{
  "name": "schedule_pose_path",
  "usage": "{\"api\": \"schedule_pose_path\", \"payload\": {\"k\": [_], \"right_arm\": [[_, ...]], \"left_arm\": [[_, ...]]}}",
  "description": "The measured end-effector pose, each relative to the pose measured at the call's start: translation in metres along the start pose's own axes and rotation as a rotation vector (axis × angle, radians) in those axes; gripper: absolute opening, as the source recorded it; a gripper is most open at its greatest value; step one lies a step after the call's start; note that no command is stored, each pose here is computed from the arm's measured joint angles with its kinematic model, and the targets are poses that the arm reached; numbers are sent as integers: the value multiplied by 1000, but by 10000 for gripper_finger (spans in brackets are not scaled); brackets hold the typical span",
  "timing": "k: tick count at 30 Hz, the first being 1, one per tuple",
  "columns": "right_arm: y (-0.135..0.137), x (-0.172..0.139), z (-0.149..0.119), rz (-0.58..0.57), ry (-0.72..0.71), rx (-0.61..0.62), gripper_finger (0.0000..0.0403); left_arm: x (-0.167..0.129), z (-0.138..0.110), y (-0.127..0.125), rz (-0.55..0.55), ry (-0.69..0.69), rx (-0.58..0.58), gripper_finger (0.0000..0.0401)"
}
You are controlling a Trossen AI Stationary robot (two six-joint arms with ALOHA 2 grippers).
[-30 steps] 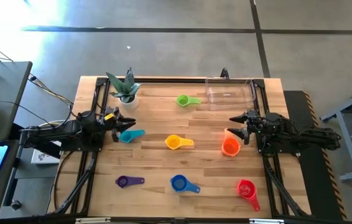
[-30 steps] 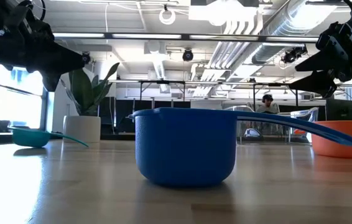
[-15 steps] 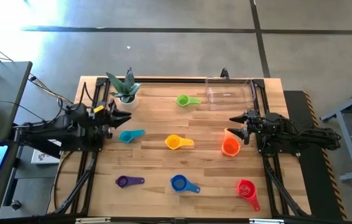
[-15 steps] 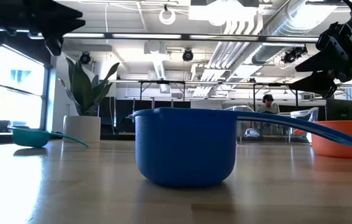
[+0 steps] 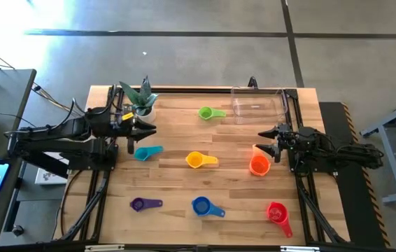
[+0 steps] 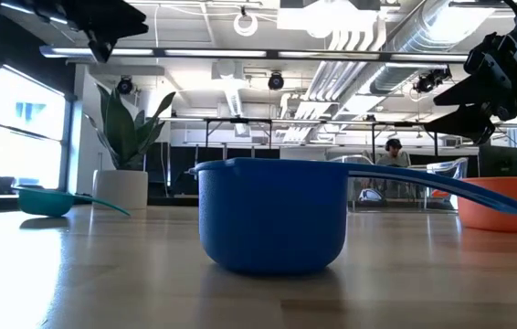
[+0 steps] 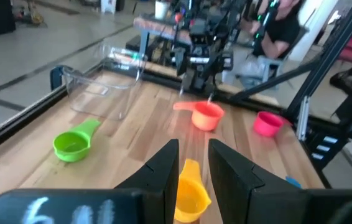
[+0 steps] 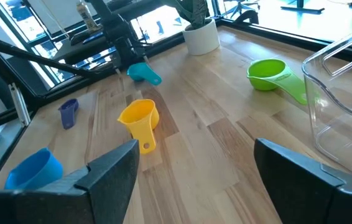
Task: Nest measuring cups in basket
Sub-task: Adjust the yellow measuring cup
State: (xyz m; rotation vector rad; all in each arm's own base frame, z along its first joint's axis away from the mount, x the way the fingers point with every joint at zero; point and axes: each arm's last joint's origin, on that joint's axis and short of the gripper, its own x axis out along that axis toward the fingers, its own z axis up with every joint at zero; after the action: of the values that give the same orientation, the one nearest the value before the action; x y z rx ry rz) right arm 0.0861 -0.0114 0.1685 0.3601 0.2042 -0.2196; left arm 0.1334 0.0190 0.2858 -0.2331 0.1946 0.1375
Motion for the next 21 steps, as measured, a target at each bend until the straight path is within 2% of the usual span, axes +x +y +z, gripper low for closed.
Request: {"api": "schedule_pose_path", "payload": {"k": [6,11,21], "right_arm": [[0,0,0,0,0,0,309],[0,0,0,0,0,0,309],[0,0,0,0,0,0,309]], "left_arm": [[13,9,-1,10,41,-5,76],[27,16,-2,23,73,-89,76],[46,20,-3,38,128,-102,76]]}}
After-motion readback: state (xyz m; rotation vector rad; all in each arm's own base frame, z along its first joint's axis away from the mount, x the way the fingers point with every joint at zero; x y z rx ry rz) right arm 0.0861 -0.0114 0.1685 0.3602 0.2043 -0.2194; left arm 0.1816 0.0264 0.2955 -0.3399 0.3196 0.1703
